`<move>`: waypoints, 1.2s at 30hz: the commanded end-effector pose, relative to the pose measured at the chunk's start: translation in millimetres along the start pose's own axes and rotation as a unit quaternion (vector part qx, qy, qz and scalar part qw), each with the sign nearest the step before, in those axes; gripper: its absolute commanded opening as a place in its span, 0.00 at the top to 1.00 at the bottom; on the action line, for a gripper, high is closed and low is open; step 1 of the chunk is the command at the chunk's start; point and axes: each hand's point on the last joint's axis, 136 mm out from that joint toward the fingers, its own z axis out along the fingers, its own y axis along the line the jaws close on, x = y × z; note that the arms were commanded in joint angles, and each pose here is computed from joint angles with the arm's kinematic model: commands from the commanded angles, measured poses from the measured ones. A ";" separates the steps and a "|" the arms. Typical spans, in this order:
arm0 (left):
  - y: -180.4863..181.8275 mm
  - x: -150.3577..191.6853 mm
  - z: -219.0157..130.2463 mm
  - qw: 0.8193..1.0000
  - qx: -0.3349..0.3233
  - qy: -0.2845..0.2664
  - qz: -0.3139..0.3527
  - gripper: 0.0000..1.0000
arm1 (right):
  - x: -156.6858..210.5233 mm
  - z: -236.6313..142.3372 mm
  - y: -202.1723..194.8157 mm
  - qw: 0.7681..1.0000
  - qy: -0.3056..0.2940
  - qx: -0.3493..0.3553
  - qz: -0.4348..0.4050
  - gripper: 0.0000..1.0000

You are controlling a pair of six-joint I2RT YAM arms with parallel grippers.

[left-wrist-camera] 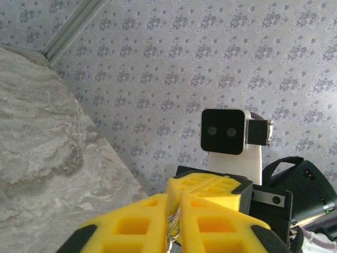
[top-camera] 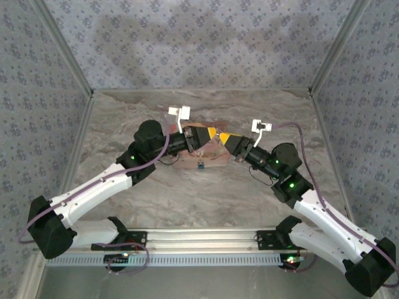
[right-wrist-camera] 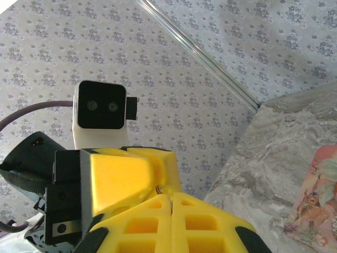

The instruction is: Unlock the padlock with the key

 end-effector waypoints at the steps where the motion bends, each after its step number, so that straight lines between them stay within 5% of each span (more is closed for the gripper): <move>1: -30.9 -18.5 -3.4 0.999 0.037 -0.022 0.022 0.92 | -2.2 -2.3 5.9 1.000 -0.010 -0.013 0.002 1.00; 5: -32.0 -18.7 -2.9 0.999 0.039 -0.022 0.024 1.00 | -0.2 -0.3 4.7 1.000 -0.004 -0.011 0.003 1.00; 15: -28.7 -18.8 -4.0 0.999 0.011 -0.007 0.038 1.00 | 13.3 -6.4 -15.6 0.999 0.021 0.032 -0.007 0.92; 17: -24.7 -17.3 -4.4 0.999 -0.005 0.005 0.040 1.00 | 13.6 -10.2 -17.9 0.999 0.029 0.039 -0.011 0.84; 20: -20.2 -15.4 -7.1 0.999 -0.022 0.023 0.042 1.00 | 11.7 -18.7 -24.3 0.997 0.033 0.061 -0.014 0.58; 28: -14.0 -6.3 -9.9 0.993 -0.054 0.095 0.043 1.00 | 1.0 -37.6 -23.4 0.996 0.045 0.063 -0.032 0.57; 36: -17.9 1.1 -0.5 0.989 -0.040 0.137 0.033 1.00 | -2.9 -26.7 4.8 0.997 0.059 -0.034 -0.022 0.50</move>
